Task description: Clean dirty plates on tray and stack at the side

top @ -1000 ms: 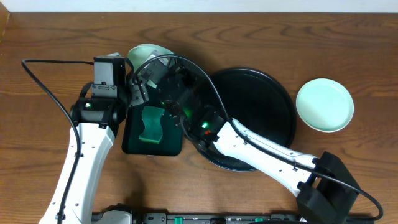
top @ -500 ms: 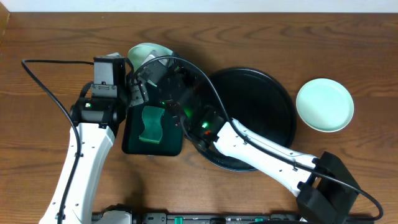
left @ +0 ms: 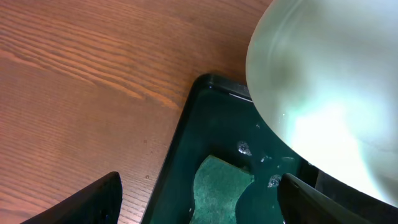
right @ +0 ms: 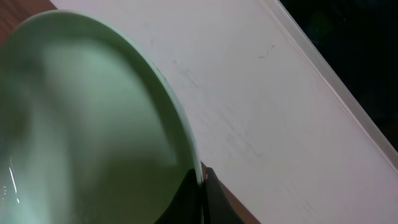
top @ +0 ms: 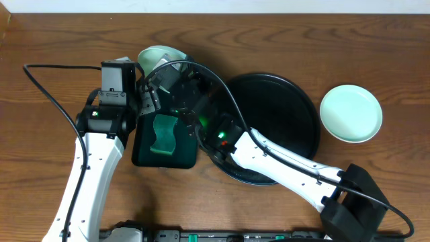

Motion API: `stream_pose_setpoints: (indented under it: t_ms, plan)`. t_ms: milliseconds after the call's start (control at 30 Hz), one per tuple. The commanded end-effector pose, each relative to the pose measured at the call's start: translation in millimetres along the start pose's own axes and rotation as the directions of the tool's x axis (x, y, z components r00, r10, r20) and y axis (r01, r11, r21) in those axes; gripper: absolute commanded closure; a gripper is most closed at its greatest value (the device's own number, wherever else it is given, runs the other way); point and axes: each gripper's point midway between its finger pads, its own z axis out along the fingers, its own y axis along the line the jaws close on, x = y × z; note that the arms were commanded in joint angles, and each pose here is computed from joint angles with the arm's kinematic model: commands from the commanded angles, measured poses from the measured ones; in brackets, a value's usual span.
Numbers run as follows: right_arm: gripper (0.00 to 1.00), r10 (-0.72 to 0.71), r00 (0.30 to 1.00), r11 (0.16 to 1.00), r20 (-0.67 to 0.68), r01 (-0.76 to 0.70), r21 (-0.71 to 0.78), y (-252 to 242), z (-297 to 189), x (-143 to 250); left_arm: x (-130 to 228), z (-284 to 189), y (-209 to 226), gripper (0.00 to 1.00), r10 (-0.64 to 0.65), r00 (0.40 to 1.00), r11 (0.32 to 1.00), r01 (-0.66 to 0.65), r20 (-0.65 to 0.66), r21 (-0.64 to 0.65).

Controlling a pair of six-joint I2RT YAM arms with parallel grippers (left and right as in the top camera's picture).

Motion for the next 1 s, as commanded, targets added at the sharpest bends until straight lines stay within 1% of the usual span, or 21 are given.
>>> stream_pose_setpoints:
  t_ms: [0, 67, 133, 200, 333, 533, 667, 767, 900, 967]
  plan:
    - [0.99, 0.030, 0.999, 0.999, 0.024, -0.031, 0.030, -15.8, -6.4, -14.3, -2.1, -0.4, 3.5, 0.20, -0.001, 1.000, 1.000, 0.001, 0.005, -0.017]
    - [0.99, 0.057, 0.998, 0.998, 0.024, -0.057, 0.031, -16.7, -5.8, -13.7, -2.1, -0.4, 3.5, 0.20, -0.001, 1.000, 1.000, 0.001, 0.005, -0.017]
    - [0.99, 0.141, 0.990, 0.989, 0.020, -0.141, 0.034, -19.0, -3.8, -11.1, -2.1, -0.4, 3.5, 0.20, -0.001, 1.000, 1.000, 0.001, 0.005, -0.017]
    - [0.99, 0.249, 0.969, 0.968, 0.003, -0.249, 0.034, -20.3, -0.9, -4.4, -2.1, -0.4, 3.5, 0.20, -0.001, 1.000, 1.000, 0.001, 0.005, -0.017]
    - [0.99, 0.396, 0.916, 0.918, -0.064, -0.395, 0.021, -14.9, 4.0, 15.3, -2.1, -0.4, 3.5, 0.20, -0.001, 1.000, 1.000, 0.001, 0.005, -0.017]
    - [0.99, 0.502, 0.839, 0.853, -0.207, -0.520, -0.037, 6.9, 5.7, 47.2, -2.1, -0.4, 3.5, 0.20, -0.001, 1.000, 1.000, 0.001, 0.005, -0.017]
    - [0.99, 0.590, 0.755, 0.784, -0.285, -0.621, -0.021, 10.4, 8.7, 67.1, -2.1, -0.4, 3.5, 0.20, -0.001, 1.000, 1.000, 0.001, 0.005, -0.017]
    - [0.99, 0.622, 0.706, 0.731, -0.338, -0.678, -0.072, 18.3, 11.6, 72.2, -2.1, -0.4, 3.5, 0.20, -0.001, 1.000, 1.000, 0.001, 0.005, -0.017]
    - [0.99, 0.630, 0.672, 0.670, -0.389, -0.724, -0.165, 26.0, 14.1, 71.3, -2.1, -0.4, 3.5, 0.20, -0.001, 1.000, 1.000, 0.001, 0.005, -0.017]
    - [0.99, 0.657, 0.626, 0.616, -0.421, -0.767, -0.178, 24.3, 15.1, 73.5, -2.1, -0.4, 3.5, 0.20, -0.001, 1.000, 1.000, 0.001, 0.005, -0.017]
